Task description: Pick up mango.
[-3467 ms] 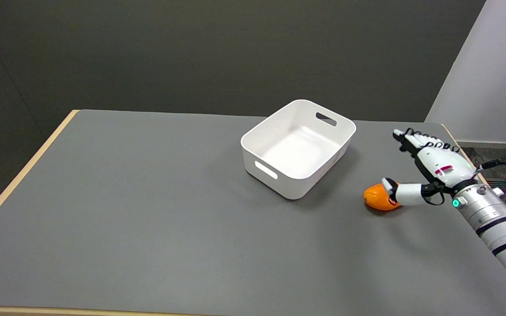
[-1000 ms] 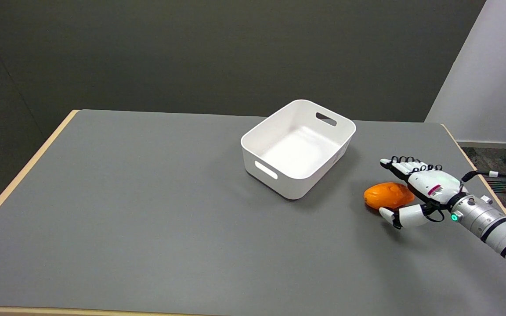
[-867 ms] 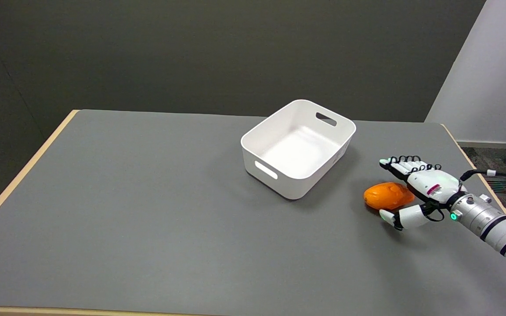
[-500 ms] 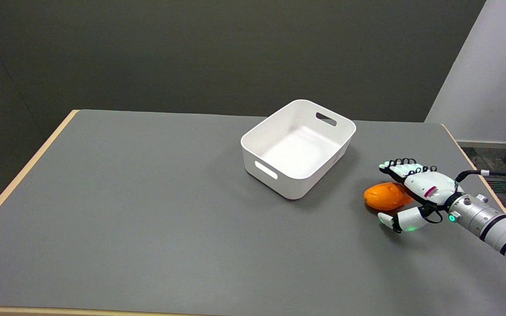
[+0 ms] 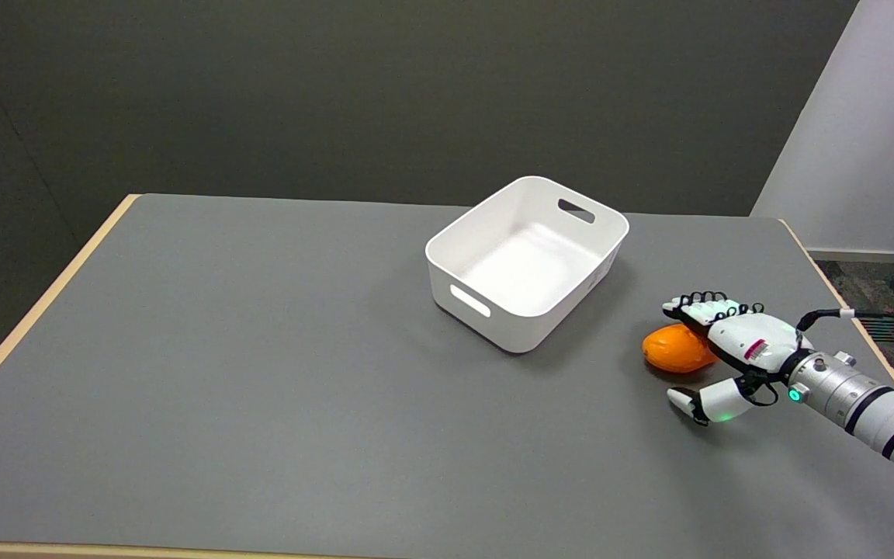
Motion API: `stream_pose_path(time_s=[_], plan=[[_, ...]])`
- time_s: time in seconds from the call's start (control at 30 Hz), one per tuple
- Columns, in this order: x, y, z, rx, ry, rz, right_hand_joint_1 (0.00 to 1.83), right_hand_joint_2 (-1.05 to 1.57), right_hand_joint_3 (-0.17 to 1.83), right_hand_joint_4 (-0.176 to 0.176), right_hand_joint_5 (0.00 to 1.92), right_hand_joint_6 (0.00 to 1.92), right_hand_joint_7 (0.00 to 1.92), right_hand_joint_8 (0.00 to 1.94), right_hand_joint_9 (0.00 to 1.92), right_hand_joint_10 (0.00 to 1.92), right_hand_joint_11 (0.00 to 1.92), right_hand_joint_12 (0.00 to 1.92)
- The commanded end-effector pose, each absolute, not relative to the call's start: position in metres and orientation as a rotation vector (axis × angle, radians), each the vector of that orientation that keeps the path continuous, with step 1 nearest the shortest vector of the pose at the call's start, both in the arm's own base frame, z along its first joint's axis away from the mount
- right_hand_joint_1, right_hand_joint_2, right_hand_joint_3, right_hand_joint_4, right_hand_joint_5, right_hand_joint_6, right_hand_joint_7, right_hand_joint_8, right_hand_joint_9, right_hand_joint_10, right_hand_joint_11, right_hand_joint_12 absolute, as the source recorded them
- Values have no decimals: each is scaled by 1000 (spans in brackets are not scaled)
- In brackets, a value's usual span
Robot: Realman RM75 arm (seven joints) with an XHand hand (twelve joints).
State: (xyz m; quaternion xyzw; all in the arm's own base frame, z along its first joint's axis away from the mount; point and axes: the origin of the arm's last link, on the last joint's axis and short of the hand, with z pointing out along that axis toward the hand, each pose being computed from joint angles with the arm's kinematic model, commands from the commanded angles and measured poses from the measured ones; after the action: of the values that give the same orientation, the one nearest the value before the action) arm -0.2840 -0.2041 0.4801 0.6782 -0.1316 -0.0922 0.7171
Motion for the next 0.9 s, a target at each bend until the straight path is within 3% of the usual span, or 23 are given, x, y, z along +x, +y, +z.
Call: stream_pose_path(time_s=[0.03, 0.1, 0.17, 0.23, 0.3, 0.37, 0.4, 0.43, 0.47, 0.53, 0.67, 0.73, 0.8, 0.9], plan=[[-285, -212, 478, 1514, -287, -200, 887, 660, 1009, -161, 30, 464, 90, 395, 34, 547, -1, 869], [-282, -215, 478, 1517, -277, -196, 800, 701, 926, -152, 90, 446, 174, 315, 94, 553, 2, 996], [-280, -216, 479, 1517, -274, -185, 819, 761, 994, -139, 141, 699, 277, 433, 226, 684, 117, 1202], [-277, -217, 480, 1514, -271, -169, 839, 794, 974, -129, 171, 904, 345, 489, 288, 741, 168, 1290], [-275, -218, 481, 1511, -272, -152, 886, 864, 885, -113, 243, 1176, 516, 782, 451, 979, 313, 1457], [-274, -218, 481, 1511, -269, -150, 897, 888, 849, -106, 279, 1218, 554, 864, 492, 1039, 341, 1508], [-274, -218, 481, 1511, -269, -149, 901, 959, 744, -106, 324, 1308, 571, 896, 509, 1063, 349, 1533], [-274, -218, 481, 1510, -268, -149, 909, 1160, 447, -114, 431, 1572, 599, 935, 536, 1095, 360, 1576], [-274, -218, 481, 1510, -269, -147, 968, 1278, 229, -130, 483, 1718, 657, 1051, 588, 1128, 378, 1626], [-273, -218, 481, 1510, -267, -145, 1154, 1295, 51, -167, 447, 1694, 795, 1396, 723, 1188, 410, 1727], [-272, -219, 481, 1508, -275, -117, 1128, 1364, -14, -176, 421, 1633, 734, 1631, 745, 1337, 264, 1921], [-271, -220, 481, 1509, -274, -112, 1126, 1351, 32, -176, 422, 1589, 708, 1712, 741, 1537, 208, 1921], [-270, -220, 481, 1509, -276, -103, 1124, 1219, 303, -176, 522, 1659, 602, 1710, 771, 1784, 103, 1921], [-268, -221, 482, 1506, -275, -88, 1057, 1231, 313, -169, 516, 1692, 624, 1827, 812, 1902, 79, 1921]])
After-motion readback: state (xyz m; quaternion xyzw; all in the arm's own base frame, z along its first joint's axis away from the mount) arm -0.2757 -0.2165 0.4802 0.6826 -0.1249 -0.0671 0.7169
